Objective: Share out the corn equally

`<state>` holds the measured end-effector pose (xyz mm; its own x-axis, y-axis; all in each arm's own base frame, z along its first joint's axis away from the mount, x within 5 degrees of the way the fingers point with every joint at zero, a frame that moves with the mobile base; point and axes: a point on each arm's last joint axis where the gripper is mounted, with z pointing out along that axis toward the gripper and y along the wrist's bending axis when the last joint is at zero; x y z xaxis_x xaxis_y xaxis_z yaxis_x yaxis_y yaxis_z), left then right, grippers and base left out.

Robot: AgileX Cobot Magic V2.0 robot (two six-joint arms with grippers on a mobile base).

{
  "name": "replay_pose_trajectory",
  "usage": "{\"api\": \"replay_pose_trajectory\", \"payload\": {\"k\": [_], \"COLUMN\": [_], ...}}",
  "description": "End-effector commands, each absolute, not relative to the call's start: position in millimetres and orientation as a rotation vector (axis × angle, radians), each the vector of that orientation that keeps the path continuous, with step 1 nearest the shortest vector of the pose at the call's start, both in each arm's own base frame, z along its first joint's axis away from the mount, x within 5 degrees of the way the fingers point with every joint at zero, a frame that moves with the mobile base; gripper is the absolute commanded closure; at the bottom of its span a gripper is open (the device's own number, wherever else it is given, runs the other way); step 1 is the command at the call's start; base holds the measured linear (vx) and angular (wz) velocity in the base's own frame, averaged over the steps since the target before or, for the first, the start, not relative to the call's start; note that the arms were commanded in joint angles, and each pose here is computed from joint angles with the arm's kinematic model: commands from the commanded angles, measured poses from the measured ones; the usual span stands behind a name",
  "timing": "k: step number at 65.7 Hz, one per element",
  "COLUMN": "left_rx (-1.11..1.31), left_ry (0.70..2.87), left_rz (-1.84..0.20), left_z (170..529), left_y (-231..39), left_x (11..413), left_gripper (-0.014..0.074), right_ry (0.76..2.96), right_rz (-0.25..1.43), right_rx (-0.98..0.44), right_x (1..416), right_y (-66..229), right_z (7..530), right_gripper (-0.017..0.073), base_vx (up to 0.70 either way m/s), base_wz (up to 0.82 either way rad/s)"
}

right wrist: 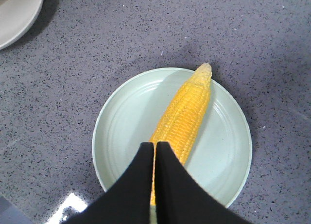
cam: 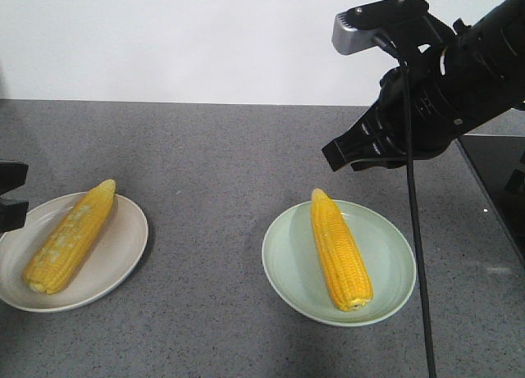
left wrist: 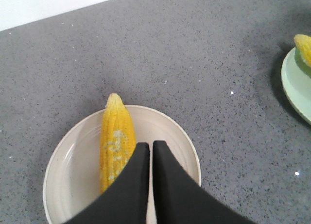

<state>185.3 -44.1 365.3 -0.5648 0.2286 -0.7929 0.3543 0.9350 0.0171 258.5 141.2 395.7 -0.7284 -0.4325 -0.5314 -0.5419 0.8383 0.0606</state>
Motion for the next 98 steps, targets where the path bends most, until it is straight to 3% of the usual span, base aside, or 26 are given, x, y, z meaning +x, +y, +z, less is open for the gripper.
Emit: {"api": "replay_pose_trajectory", "payload": {"k": [1,26,38,54,71,82,98], "left_rx": [0.379,0.393,0.295,0.022,-0.041,-0.052,-0.050], "left_ry": [2.102,2.092,2.012,1.779,1.521,1.390,1.436], "left_rz": [-0.195,-0.142,-0.031,-0.052,-0.074,-0.064,-0.064], "left_z": [381,381,372,299,232,209,207], "left_y": [-44,-42,-26,-4,-1,0,0], "left_x": [184,185,155,91,58,54,55], "left_gripper": [0.0601,0.0601,0.0601,0.0601,0.0601,0.0601,0.0601], "right_ry": [2.413,2.426,2.430,2.429,2.432,2.432,2.435], "right_rz": [0.313,0.311,0.309,0.309,0.309,0.308,0.308], "right_rx": [-0.689,-0.694,-0.695,-0.695,-0.696,-0.698,-0.700], "right_x": [252,251,251,251,250,250,249], "right_y": [139,139,138,138,138,138,137], "right_z": [415,415,414,415,415,415,415], "right_gripper": [0.0567,0.0567,0.0567,0.0567,0.0567,0.0567,0.0567], "base_vx": [0.00,0.00,0.00,0.00,0.00,0.00,0.00], "base_wz": [0.00,0.00,0.00,0.00,0.00,0.00,0.00]}}
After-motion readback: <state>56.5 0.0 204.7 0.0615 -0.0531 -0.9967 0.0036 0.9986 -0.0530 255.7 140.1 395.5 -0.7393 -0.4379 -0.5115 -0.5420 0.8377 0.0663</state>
